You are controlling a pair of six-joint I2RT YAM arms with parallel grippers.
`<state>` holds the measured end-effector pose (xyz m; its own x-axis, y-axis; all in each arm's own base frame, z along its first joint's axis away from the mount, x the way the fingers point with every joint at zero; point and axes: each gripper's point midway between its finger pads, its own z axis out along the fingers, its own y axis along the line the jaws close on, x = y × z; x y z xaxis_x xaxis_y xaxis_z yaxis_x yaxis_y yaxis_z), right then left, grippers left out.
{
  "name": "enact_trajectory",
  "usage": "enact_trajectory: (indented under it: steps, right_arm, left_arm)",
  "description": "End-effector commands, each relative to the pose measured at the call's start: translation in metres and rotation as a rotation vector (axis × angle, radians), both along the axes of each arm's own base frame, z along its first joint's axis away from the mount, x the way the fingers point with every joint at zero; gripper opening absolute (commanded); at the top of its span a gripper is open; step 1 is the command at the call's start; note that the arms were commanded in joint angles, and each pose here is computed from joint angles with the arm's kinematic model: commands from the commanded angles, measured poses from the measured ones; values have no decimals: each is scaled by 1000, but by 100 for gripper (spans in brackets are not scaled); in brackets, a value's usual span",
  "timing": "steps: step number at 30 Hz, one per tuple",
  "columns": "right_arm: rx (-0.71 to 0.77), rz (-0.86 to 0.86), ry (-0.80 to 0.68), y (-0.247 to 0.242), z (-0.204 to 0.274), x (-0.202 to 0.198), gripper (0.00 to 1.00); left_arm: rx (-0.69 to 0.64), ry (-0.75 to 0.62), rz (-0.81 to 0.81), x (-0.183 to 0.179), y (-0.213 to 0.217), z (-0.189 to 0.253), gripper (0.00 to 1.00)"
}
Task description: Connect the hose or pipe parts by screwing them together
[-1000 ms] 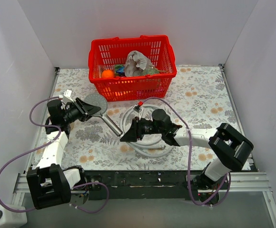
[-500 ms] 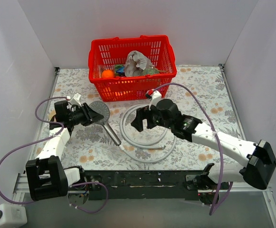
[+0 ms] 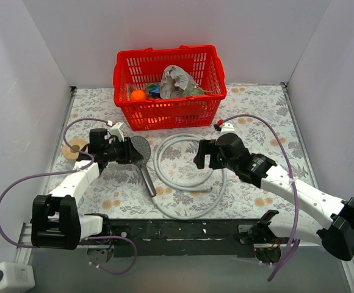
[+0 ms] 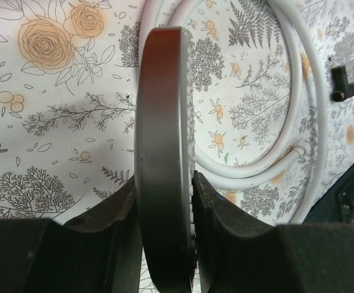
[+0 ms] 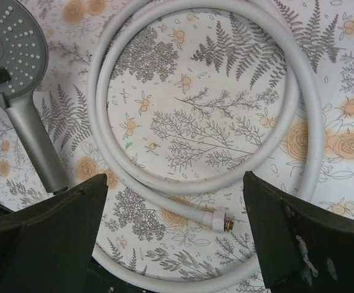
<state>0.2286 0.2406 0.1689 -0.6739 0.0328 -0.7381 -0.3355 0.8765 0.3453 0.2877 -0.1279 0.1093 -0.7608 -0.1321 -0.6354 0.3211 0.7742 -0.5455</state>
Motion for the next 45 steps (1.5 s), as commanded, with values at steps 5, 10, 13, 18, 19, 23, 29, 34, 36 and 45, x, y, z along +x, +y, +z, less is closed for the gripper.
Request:
enact_trajectory:
  steps: [5, 10, 13, 18, 19, 23, 29, 34, 36, 45]
  right_arm:
    - [51, -83, -23, -18, 21, 4, 98]
    - [49, -88, -30, -23, 24, 4, 98]
    - [43, -89, -23, -24, 21, 3, 98]
    - [46, -99, -23, -26, 22, 3, 98]
    - [49, -99, -26, -27, 23, 3, 98]
    - [46, -102, -26, -28, 23, 3, 98]
    - [38, -101, -32, -29, 24, 5, 98]
    - [23, -128, -47, -37, 33, 11, 98]
    - [49, -118, -28, -40, 34, 13, 98]
    - [80, -161, 54, -62, 17, 21, 98]
  left_arm:
    - [266, -75, -12, 17, 24, -32, 21]
    - [205, -65, 51, 10, 33, -37, 16]
    - [193, -53, 126, 18, 45, -38, 21]
    - [189, 59, 287, 31, 82, -50, 35]
    - [148, 89, 326, 32, 90, -50, 46]
    - [70, 171, 331, 33, 93, -52, 60]
    - [4, 117, 248, 29, 78, -16, 77]
    - [-32, -51, 119, 23, 62, 55, 89]
    - [-15, -82, 31, 10, 55, 69, 94]
    - [112, -221, -125, -26, 52, 100, 93]
